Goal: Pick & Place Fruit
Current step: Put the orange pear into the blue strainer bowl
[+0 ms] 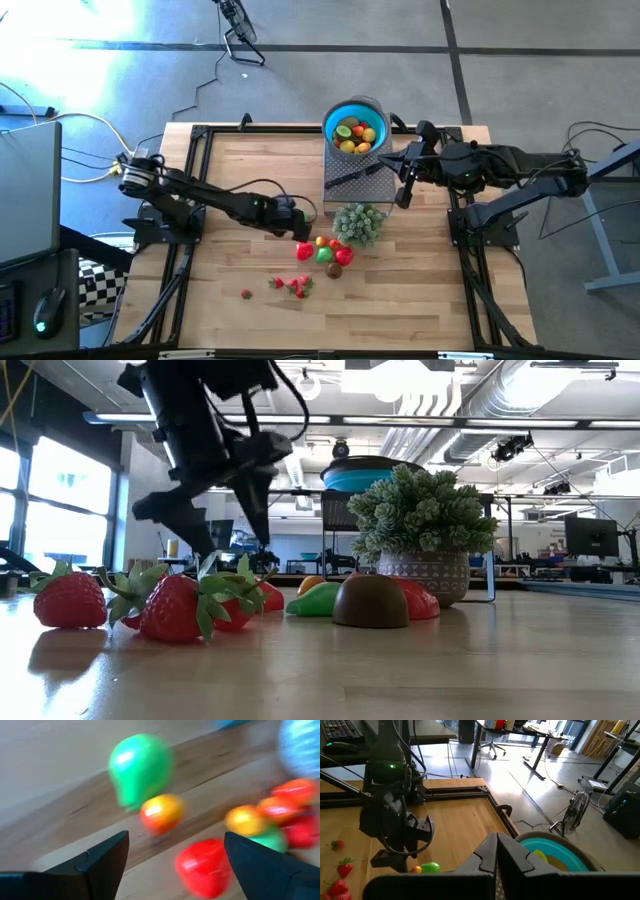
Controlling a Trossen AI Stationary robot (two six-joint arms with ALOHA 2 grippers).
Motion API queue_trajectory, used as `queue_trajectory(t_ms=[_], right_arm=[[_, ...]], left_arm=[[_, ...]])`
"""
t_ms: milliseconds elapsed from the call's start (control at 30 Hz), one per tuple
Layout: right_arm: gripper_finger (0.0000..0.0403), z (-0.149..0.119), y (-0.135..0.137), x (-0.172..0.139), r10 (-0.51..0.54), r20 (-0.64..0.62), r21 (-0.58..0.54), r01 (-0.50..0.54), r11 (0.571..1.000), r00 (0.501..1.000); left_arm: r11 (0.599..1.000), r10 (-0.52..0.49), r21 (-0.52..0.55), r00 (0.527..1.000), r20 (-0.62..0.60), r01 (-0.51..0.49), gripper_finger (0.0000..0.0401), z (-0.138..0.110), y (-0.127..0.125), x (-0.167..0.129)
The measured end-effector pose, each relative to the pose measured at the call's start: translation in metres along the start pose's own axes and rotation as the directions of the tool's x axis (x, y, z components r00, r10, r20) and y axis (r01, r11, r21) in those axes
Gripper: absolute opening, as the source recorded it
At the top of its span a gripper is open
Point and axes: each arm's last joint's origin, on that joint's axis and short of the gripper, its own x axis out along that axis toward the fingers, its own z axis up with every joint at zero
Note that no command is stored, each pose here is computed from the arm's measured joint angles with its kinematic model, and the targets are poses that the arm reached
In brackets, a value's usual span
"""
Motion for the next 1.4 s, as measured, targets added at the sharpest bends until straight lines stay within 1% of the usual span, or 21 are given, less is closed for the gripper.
queue_trajectory(t_ms=[33,100,167,233,267,333,367,467,533,600,667,733,1200,1300,1400], right_arm=[[0.0004,0.0,0.0,0.0,0.0,-0.001,0.0,0.0,1.0,1.0],[0.0004,0.0,0.0,0.0,0.0,-0.003,-0.002,0.0,1.0,1.0],[0.0004,-0.001,0.0,0.0,-0.001,-0.005,-0.003,0.001,1.0,1.0],[0.0004,-0.001,0.0,0.0,-0.001,-0.006,-0.005,0.001,1.0,1.0],[0.0004,-0.001,0.0,0.0,0.0,-0.007,-0.005,0.0,1.0,1.0],[0.0004,-0.001,0.0,0.0,-0.001,-0.01,-0.006,0.001,1.0,1.0],[0.0004,-0.001,0.0,0.0,0.0,-0.011,-0.007,0.0,1.0,1.0],[0.0004,-0.001,0.0,0.0,-0.001,-0.013,-0.008,0.001,1.0,1.0],[0.0004,-0.001,0.0,0.0,0.0,-0.013,-0.007,0.0,1.0,1.0],[0.0004,-0.001,0.0,0.0,0.0,-0.013,-0.008,0.0,1.0,1.0],[0.0004,-0.001,0.0,0.0,0.0,-0.013,-0.008,0.0,1.0,1.0],[0.0004,-0.002,0.0,0.0,0.0,-0.015,-0.009,0.0,1.0,1.0],[0.0004,-0.001,0.0,0.0,0.001,-0.013,-0.007,-0.002,1.0,1.0],[0.0004,-0.001,0.0,0.0,0.001,-0.013,-0.007,-0.002,1.0,1.0],[0.0004,-0.001,0.0,0.0,0.001,-0.013,-0.007,-0.002,1.0,1.0]], left_arm=[[1.0,0.024,0.0,1.0,-0.005,-0.024,0.0317,-0.001,0.003,0.001],[1.0,0.008,-0.023,1.0,-0.001,-0.008,0.0317,-0.001,-0.001,0.007],[0.999,0.03,-0.027,1.0,-0.006,-0.03,0.0317,-0.002,0.002,0.009],[0.999,-0.001,-0.036,1.0,0.002,0.001,0.0317,-0.002,-0.003,0.014],[0.999,-0.001,-0.036,1.0,0.002,0.001,0.0317,-0.002,-0.003,0.016],[0.999,0.027,-0.038,1.0,-0.005,-0.027,0.0317,-0.004,0.0,0.02],[0.999,0.008,-0.048,1.0,0.0,-0.008,0.0317,-0.004,-0.003,0.022],[0.998,0.034,-0.048,0.999,-0.006,-0.034,0.0317,-0.005,0.0,0.027],[0.998,0.007,-0.055,1.0,0.001,-0.007,0.0317,-0.005,-0.004,0.031],[0.998,0.028,-0.051,1.0,-0.005,-0.028,0.0317,-0.006,-0.001,0.032],[0.998,0.007,-0.055,1.0,0.001,-0.007,0.0317,-0.006,-0.005,0.037],[0.998,0.039,-0.05,0.999,-0.008,-0.039,0.0317,-0.007,-0.001,0.038],[0.997,0.057,-0.059,0.998,-0.011,-0.057,0.0317,-0.009,0.0,0.042],[0.997,0.058,-0.059,0.998,-0.012,-0.059,0.0307,-0.009,0.0,0.042],[0.996,0.063,-0.058,0.998,-0.013,-0.064,0.0286,-0.009,0.0,0.043]])
